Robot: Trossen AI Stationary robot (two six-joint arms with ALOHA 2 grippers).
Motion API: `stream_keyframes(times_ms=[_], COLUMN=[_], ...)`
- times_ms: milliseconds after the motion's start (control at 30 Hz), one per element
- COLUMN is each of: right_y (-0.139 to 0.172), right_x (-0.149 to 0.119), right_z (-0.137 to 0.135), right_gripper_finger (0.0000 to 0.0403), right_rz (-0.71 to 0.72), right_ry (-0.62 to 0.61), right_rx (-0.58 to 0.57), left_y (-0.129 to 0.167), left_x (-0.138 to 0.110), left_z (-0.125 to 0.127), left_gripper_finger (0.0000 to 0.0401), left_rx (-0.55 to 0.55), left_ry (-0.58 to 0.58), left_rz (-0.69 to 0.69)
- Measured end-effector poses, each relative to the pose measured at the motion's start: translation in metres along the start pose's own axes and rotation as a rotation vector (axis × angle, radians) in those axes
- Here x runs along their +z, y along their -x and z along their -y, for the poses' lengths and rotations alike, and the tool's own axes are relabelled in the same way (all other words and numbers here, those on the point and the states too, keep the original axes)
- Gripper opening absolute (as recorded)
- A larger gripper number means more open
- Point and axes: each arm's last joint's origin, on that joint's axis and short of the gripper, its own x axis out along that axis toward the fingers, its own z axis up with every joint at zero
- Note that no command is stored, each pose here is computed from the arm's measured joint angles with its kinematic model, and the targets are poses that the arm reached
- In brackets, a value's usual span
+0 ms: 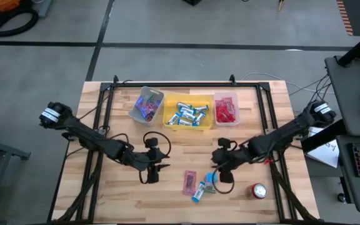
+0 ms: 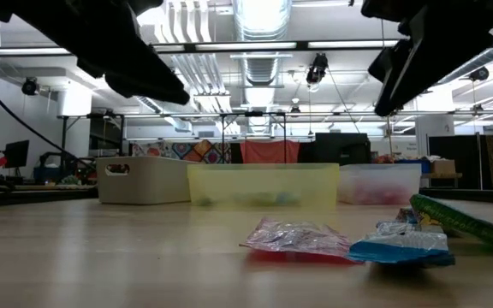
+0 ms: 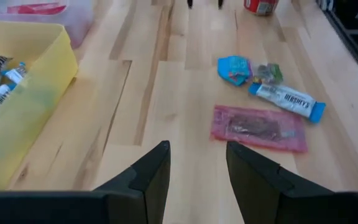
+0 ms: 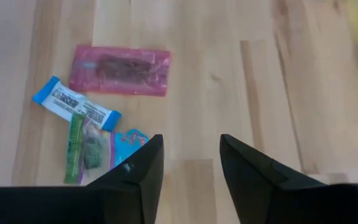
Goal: Sort candy
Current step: Put the blue candy into the gray bin
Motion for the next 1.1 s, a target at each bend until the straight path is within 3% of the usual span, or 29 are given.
stream_keyframes(times_ms=[267, 433, 667, 900, 1100], right_y=[-0.031, -0.054, -0.08, -0.095, -0.099], right_x=[0.003, -0.001, -0.005, -0.01, -0.013], right_z=[-0.016, -0.03, -0.043, -0.039, -0.036], right_gripper_finger=[0.0222, 0.0245, 0.0235, 0.0219, 0.018], right_rz=[-0.107, -0.187, -0.263, -0.306, -0.312], right_ry=[0.016, 0.051, 0.063, 0.017, 0.013], right_rx=[0.033, 0.066, 0.08, 0.047, 0.03], left_y=[0.018, 0.02, 0.016, 0.015, 0.015], left_x=[0.008, 0.009, 0.006, 0.005, 0.006], left_z=[-0.006, -0.007, -0.007, -0.006, -0.006], left_gripper_finger=[0.0141, 0.0141, 0.0141, 0.0141, 0.0141], left_rx=[0.005, 0.007, 0.013, 0.015, 0.014], left_ry=[0.002, -0.009, -0.016, -0.018, -0.036], left_rz=[0.008, 0.008, -0.004, -0.009, -0.004])
